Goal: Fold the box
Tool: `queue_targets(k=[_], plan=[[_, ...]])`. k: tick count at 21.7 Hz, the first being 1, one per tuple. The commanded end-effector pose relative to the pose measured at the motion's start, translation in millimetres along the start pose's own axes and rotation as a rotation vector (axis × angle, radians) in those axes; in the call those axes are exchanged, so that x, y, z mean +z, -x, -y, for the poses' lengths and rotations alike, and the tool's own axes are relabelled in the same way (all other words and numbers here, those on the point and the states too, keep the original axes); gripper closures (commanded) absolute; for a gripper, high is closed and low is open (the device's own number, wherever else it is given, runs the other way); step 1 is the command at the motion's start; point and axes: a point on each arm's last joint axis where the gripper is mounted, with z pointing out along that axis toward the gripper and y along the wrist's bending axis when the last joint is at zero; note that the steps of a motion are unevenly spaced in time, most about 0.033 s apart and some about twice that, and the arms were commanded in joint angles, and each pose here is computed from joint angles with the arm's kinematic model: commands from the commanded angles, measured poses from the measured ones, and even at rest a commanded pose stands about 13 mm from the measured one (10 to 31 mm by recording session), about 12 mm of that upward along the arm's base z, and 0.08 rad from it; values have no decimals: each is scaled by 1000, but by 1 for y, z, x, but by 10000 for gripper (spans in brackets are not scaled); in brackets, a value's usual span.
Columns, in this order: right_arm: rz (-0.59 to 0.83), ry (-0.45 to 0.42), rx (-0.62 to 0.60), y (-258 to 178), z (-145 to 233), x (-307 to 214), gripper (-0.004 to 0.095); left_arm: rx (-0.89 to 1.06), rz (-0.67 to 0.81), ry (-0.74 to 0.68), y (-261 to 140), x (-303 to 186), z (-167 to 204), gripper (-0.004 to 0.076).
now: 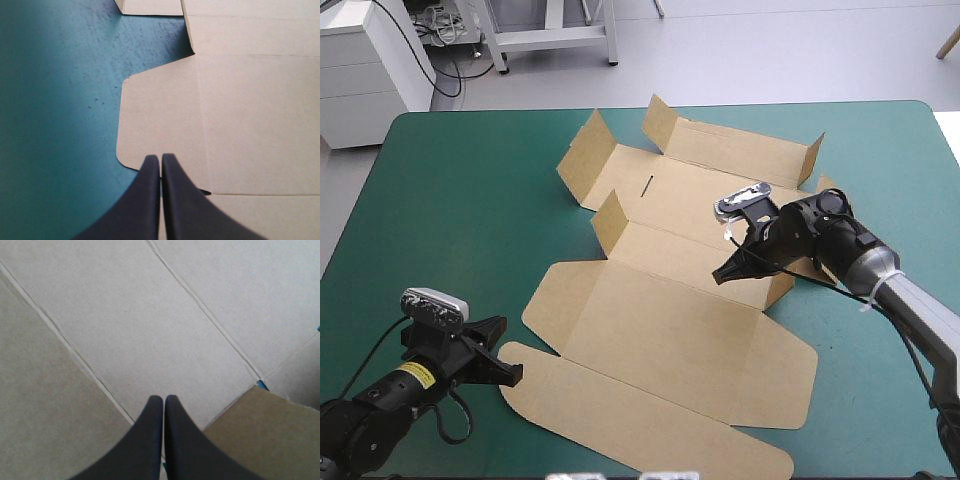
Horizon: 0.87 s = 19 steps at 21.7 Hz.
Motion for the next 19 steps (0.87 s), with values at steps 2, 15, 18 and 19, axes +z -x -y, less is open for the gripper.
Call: queue_targets(k=[2, 15, 18, 19], plan=[[89, -13, -8, 8, 0, -17, 910, -11, 72, 0, 12, -2, 0, 731], [89, -13, -8, 8, 0, -17, 910, 2, 72, 2, 12, -2, 0, 731], [89, -13, -8, 8, 0, -17, 910, 2, 72, 2, 12, -2, 0, 731], [89, -13, -8, 8, 0, -17, 910, 2, 72, 2, 12, -2, 0, 731]])
